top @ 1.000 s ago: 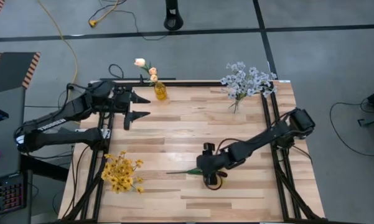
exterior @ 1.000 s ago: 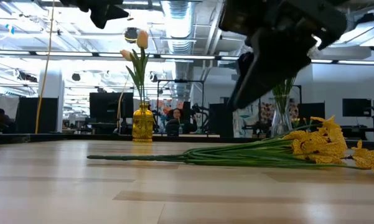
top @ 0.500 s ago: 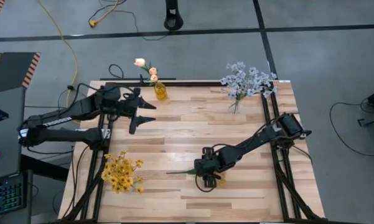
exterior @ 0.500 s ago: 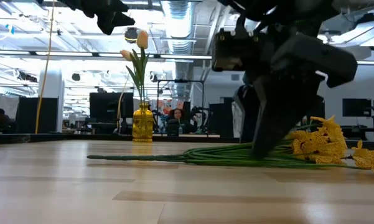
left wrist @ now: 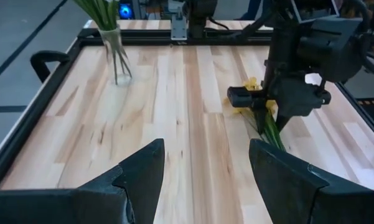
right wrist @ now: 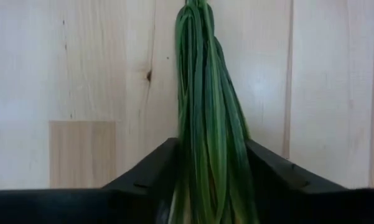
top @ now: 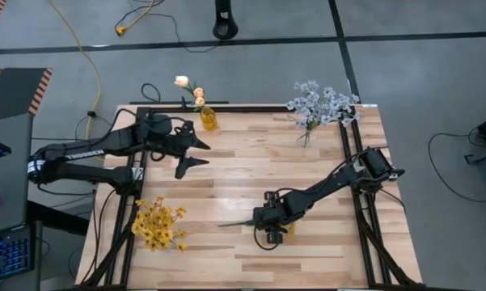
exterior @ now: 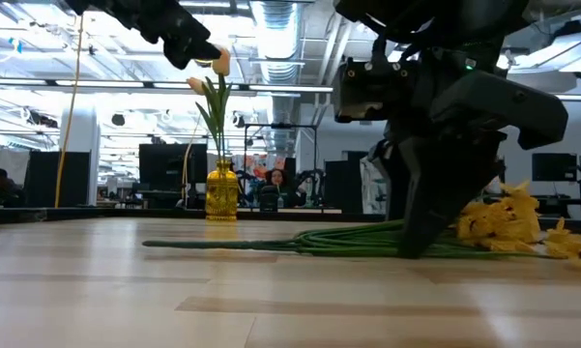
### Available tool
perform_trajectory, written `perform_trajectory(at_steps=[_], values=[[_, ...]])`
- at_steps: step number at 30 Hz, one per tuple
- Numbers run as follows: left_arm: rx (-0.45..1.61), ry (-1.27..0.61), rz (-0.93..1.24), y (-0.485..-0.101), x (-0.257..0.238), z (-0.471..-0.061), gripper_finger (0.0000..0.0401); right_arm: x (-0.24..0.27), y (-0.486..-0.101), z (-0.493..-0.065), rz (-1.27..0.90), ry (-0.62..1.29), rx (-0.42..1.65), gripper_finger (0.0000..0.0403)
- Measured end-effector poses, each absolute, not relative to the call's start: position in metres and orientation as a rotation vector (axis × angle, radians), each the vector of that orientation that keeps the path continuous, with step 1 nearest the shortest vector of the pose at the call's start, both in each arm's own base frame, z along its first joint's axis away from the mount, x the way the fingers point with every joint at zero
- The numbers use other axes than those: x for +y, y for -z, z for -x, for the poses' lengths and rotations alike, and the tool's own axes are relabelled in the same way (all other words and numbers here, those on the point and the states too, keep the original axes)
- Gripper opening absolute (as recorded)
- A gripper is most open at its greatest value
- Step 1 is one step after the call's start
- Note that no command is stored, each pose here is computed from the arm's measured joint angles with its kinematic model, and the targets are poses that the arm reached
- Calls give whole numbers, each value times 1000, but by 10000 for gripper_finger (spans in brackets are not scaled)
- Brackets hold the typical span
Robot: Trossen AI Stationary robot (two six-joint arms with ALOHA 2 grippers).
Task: Sort flowers into vase by color
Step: Put the yellow flowers into the bottom transparent vase
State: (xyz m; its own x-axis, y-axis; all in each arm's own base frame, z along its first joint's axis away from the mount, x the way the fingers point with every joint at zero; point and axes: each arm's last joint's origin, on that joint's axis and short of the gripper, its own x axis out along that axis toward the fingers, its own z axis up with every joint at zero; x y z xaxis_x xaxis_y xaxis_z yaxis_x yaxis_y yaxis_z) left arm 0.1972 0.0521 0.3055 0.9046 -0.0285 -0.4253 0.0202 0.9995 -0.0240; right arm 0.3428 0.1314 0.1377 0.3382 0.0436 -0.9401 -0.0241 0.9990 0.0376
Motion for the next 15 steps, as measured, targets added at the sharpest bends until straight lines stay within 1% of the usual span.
perform_trajectory(at_steps=[10,12,15], values=[[437,58,35,-305,45,-202,222,131,-139,-344,53,-96,1224,54],[437,59,54,-305,44,-202,222,130,-142,-348,70,-108,1215,35],[439,65,96,-305,42,-202,222,128,-148,-353,115,-120,1196,32]])
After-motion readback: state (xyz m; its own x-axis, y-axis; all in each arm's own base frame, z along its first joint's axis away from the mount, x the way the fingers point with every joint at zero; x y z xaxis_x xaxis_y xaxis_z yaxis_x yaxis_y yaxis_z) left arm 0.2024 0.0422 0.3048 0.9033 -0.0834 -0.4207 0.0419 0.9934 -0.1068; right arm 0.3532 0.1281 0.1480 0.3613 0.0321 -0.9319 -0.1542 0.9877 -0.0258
